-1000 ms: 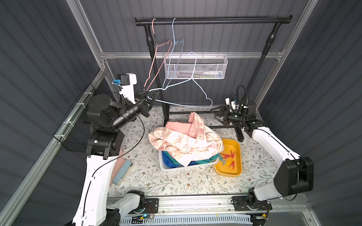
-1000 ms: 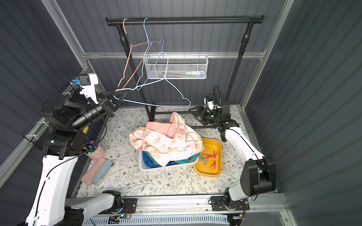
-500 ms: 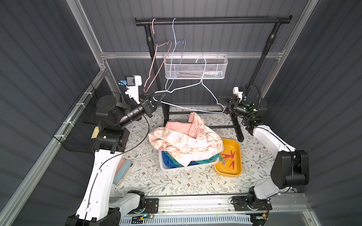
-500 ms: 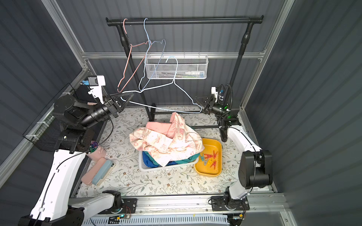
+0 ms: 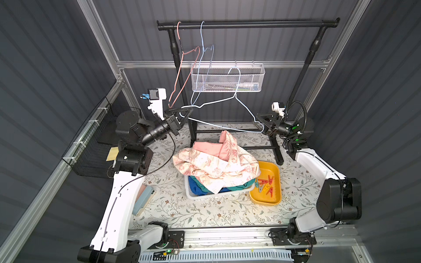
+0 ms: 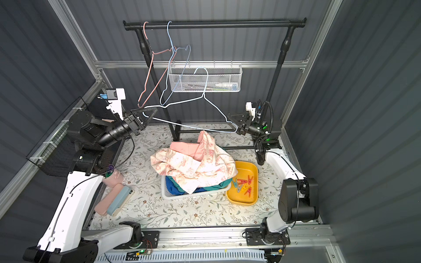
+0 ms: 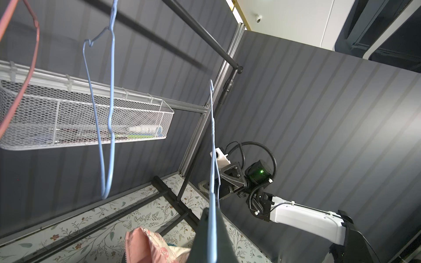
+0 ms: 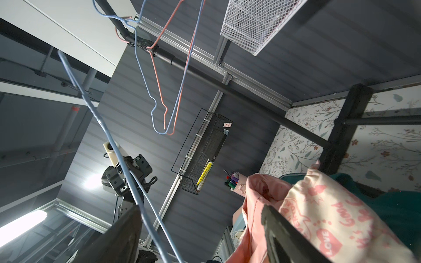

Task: Remove the clothespins securing jackets to the hanger
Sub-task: Place the hanger at the clothesline.

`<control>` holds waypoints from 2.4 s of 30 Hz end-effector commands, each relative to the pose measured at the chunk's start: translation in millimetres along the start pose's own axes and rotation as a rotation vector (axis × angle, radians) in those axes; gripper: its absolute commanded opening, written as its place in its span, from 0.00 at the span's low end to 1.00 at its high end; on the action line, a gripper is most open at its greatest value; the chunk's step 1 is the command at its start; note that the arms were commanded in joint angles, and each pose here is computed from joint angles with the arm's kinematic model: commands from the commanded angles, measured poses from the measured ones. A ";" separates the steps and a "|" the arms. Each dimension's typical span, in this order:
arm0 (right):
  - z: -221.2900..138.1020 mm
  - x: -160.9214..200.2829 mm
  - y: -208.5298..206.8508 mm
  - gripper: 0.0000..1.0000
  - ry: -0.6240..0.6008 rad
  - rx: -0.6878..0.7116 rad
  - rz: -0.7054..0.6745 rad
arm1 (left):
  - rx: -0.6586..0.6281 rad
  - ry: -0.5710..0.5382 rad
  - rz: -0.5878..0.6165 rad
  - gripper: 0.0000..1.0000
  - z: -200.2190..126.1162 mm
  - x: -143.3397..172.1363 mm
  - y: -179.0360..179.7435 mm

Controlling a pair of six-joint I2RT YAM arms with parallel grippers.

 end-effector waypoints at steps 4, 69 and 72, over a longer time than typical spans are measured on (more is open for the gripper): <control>-4.6 4.8 18.6 0.84 0.018 -0.059 -0.047 | -0.010 -0.011 0.004 0.00 0.4 3.4 4.0; -56.8 61.1 264.9 0.00 -0.629 0.428 -0.891 | -0.230 0.196 0.046 0.99 -10.8 64.7 37.5; -36.9 45.8 272.7 0.00 -0.613 0.432 -0.937 | -0.237 0.202 0.044 0.99 -13.0 67.3 36.5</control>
Point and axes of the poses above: each gripper's point midway between its finger pads, its own z axis out along the fingers, its own y axis along the line the jaws close on, x = y × z, the point moved 10 cm from there along -z, back along the fingers, and after that the axes turned 15 degrees about z, right-handed, at the moved point
